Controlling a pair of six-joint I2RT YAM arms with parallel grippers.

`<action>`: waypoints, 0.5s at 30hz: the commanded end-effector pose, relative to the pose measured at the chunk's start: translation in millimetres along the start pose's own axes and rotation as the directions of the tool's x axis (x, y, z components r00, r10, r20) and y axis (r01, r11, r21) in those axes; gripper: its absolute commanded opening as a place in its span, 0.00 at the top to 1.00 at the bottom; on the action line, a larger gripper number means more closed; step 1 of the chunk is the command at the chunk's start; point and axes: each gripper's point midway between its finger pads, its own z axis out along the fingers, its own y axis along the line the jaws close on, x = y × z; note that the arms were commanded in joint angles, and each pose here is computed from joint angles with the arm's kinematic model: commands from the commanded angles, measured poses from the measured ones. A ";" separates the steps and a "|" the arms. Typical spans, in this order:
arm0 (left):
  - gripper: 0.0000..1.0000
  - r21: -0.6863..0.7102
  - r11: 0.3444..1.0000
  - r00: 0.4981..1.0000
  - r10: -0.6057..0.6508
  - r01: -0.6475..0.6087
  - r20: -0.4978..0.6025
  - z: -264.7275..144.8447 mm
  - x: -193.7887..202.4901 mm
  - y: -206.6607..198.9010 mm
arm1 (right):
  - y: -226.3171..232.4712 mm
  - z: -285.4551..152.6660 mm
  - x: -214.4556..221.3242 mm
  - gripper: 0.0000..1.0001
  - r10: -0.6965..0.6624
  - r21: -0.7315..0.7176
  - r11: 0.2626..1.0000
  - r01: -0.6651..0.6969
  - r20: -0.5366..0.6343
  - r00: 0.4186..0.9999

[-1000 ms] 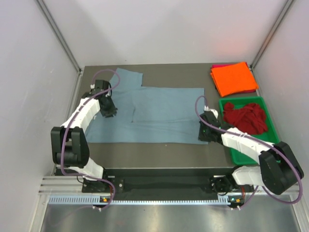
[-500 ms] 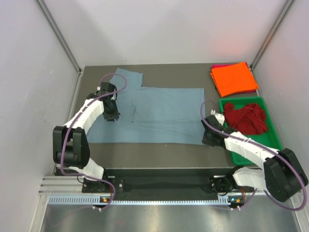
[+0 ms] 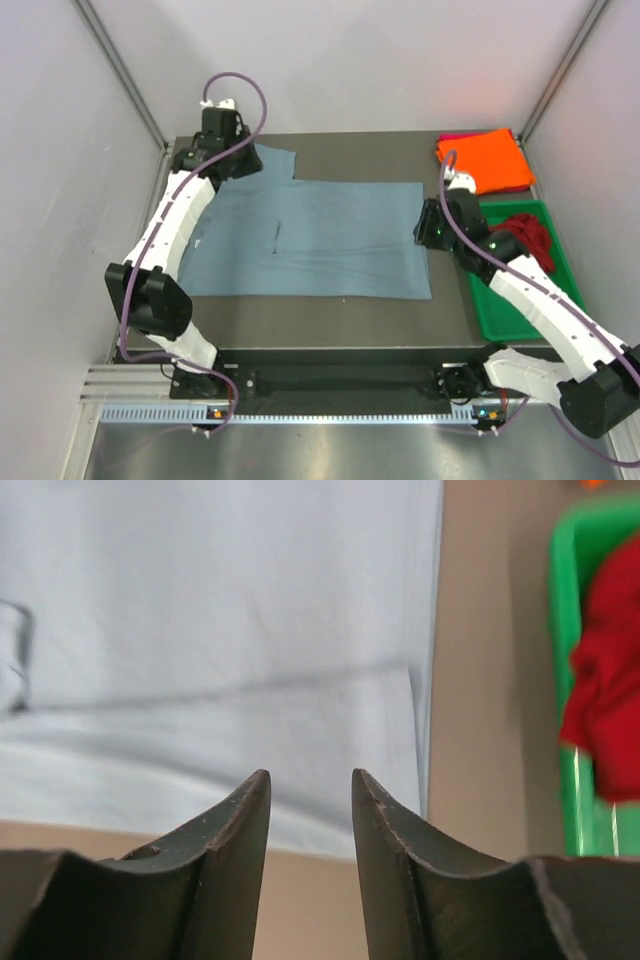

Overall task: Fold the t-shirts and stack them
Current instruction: Fold the tshirt

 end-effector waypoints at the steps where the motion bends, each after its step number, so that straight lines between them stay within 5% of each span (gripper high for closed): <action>1: 0.67 -0.074 0.990 0.988 -0.115 0.123 0.103 20.7 -46.2 50.6 | 18.0 4.4 -64.6 0.61 -0.049 -0.039 0.998 0.055 0.126 0.991; 6: 0.66 -0.032 0.959 0.957 -0.280 0.283 0.076 66.0 -60.5 121.2 | 51.0 28.8 -117.1 0.57 -0.063 -0.123 0.989 0.087 0.189 0.980; 10: 0.63 0.131 0.941 0.950 -0.313 0.311 -0.006 120.1 -59.0 133.0 | 53.8 83.9 -119.1 0.55 -0.107 -0.138 0.983 0.123 0.119 0.987; 15: 0.60 0.042 0.959 0.960 -0.278 0.279 -0.017 169.8 -43.9 177.0 | 29.2 139.5 -116.7 0.54 -0.154 -0.156 0.975 0.161 0.053 0.987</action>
